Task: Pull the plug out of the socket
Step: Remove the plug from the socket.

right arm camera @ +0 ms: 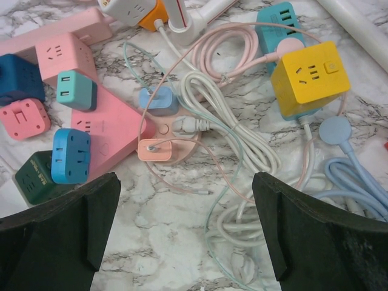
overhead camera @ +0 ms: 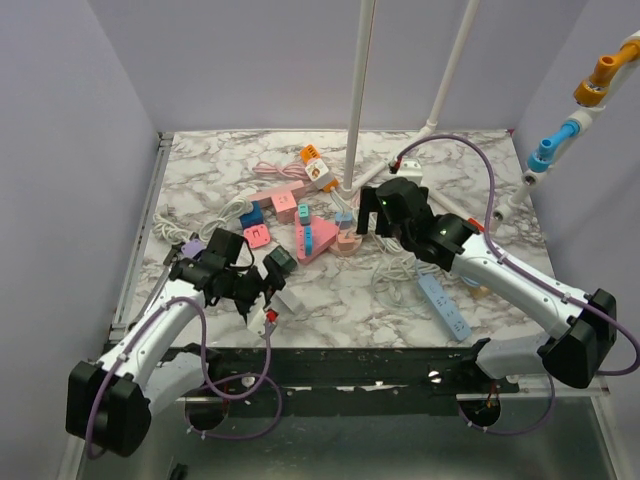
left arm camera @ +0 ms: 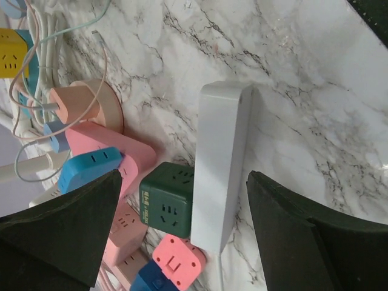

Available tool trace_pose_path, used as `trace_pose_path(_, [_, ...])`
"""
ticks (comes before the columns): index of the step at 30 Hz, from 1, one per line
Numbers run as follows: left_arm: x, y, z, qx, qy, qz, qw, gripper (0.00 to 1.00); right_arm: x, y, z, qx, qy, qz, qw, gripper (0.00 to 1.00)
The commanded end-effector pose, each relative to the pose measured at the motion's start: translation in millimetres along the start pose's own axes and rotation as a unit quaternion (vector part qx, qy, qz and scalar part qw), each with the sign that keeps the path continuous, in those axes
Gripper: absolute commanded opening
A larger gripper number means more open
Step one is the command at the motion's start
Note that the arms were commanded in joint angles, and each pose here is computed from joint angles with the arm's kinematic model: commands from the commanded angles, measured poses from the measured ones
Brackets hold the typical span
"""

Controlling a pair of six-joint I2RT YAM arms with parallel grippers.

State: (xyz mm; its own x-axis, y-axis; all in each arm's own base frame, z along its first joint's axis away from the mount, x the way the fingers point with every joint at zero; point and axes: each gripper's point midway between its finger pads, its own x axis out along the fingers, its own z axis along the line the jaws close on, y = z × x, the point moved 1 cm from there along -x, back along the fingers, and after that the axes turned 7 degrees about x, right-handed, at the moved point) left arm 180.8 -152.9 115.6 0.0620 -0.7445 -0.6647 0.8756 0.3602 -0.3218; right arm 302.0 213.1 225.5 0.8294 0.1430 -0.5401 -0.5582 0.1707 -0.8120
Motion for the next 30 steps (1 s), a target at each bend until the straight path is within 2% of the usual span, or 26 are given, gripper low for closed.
trace_pose_path(1, [7.2,-2.0,1.2,0.029,0.061,-0.017,0.998,0.87,-5.1,-4.3,12.0,0.014,-0.036,-0.004,0.999,1.0])
trace_pose_path(11, [32.6,10.0,-20.7,0.014,0.173,-0.025,0.985,0.87,-1.3,-2.7,19.5,0.003,-0.054,-0.001,0.999,1.0])
trace_pose_path(15, [46.9,29.6,-15.4,0.018,0.171,0.019,0.985,0.88,-1.1,-2.7,23.1,0.002,-0.064,0.0,0.998,1.0])
trace_pose_path(20, [50.9,33.4,-11.1,-0.032,0.198,0.016,0.98,0.88,-1.5,-0.7,27.9,0.004,-0.078,0.004,0.997,1.0])
trace_pose_path(23, [53.0,34.0,-16.0,-0.033,0.213,0.012,0.977,0.78,-0.5,2.4,27.1,0.004,-0.077,0.007,0.997,1.0])
trace_pose_path(27, [55.8,34.2,-26.5,-0.01,0.212,0.017,0.977,0.54,-1.6,2.7,25.3,0.006,-0.075,0.005,0.997,1.0])
trace_pose_path(30, [57.9,32.3,-35.7,0.015,0.202,0.018,0.979,0.49,-1.7,2.3,25.1,0.007,-0.075,0.004,0.997,0.99])
